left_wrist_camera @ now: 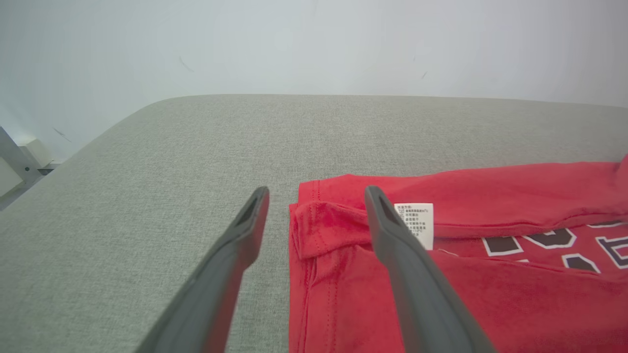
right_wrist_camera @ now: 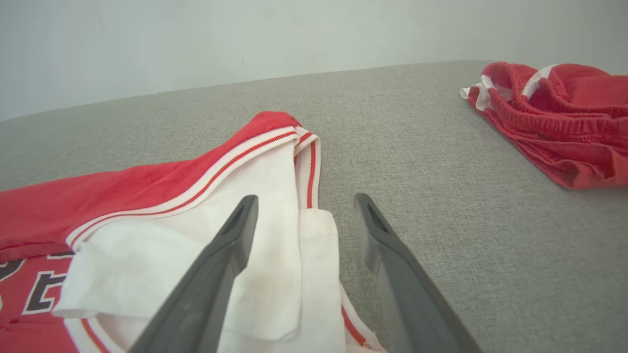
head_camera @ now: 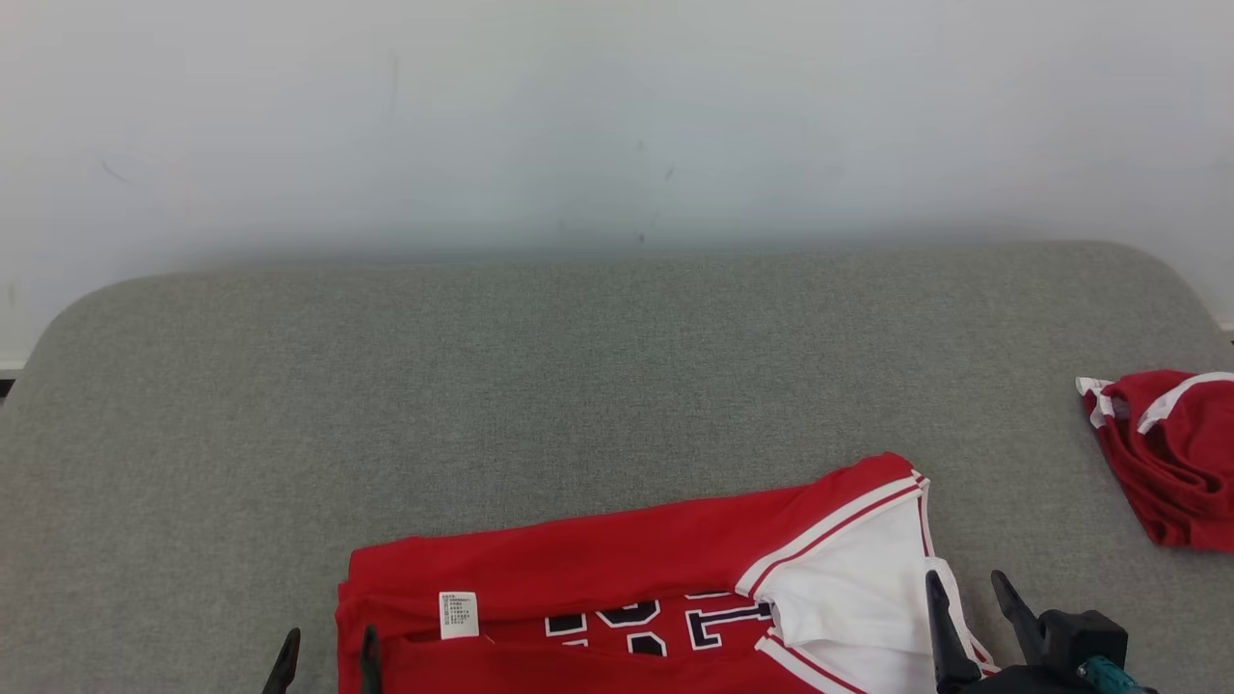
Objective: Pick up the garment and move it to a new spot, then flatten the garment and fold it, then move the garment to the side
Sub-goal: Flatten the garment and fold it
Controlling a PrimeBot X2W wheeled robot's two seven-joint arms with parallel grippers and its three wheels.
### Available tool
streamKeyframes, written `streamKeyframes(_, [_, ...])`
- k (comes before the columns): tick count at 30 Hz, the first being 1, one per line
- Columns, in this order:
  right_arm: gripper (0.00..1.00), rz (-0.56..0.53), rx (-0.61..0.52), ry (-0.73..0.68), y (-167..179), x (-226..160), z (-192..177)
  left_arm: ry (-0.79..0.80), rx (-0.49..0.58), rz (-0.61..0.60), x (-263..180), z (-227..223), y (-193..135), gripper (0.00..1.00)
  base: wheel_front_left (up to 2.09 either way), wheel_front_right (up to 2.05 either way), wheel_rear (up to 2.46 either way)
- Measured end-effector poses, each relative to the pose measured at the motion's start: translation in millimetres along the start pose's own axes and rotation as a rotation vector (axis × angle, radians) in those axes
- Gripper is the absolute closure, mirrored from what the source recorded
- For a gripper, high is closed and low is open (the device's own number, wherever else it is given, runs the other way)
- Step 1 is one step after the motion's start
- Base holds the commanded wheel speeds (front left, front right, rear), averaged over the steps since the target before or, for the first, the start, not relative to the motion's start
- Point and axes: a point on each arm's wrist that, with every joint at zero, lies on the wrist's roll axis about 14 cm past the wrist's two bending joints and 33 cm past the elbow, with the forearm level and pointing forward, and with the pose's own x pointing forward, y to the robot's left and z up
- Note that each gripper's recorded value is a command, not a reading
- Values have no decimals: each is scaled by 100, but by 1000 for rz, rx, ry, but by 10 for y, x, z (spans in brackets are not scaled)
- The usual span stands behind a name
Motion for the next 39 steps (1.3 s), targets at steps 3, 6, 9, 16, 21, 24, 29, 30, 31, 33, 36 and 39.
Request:
streamKeyframes(3, [0, -6, 11, 29, -6, 21, -80, 1, -1, 2, -5, -3, 4, 0, 0, 0, 0])
streamKeyframes(6, [0, -2, 18, 55, 21, 70, -142, 9, -4, -6, -10, -29, -14, 0, 0, 0, 0])
streamKeyframes(9, [0, 8, 20, 86, 65, 124, -215, 18, -11, -6, -15, -59, -21, 0, 0, 0, 0])
streamKeyframes(16, [0, 0, 21, 155, 35, 262, -372, 44, -22, 2, 22, -135, -23, 0, 0, 0, 0])
streamKeyframes(21, [0, 4, 42, 195, 78, 354, -476, 58, -24, 14, 63, -175, -3, 0, 0, 0, 0])
streamKeyframes(24, [0, 9, 62, 216, 116, 392, -536, 68, -23, 21, 73, -204, 7, 0, 0, 0, 0])
streamKeyframes(29, [100, 13, 89, 238, 152, 425, -586, 72, -23, 23, 87, -215, 9, 0, 0, 0, 0])
streamKeyframes(30, [100, 11, 90, 240, 143, 429, -588, 71, -23, 22, 93, -211, 9, 0, 0, 0, 0])
streamKeyframes(31, [100, 9, 90, 244, 126, 427, -597, 70, -23, 22, 98, -207, 8, 0, 0, 0, 0])
streamKeyframes(33, [100, 10, 91, 248, 126, 426, -606, 70, -24, 22, 103, -206, 7, 0, 0, 0, 0])
streamKeyframes(36, [100, 0, 106, 250, 104, 438, -610, 72, -24, 21, 107, -213, 6, 0, 0, 0, 0])
streamKeyframes(39, [100, -19, 133, 242, 59, 457, -592, 77, -24, 20, 111, -228, -1, 0, 0, 0, 0])
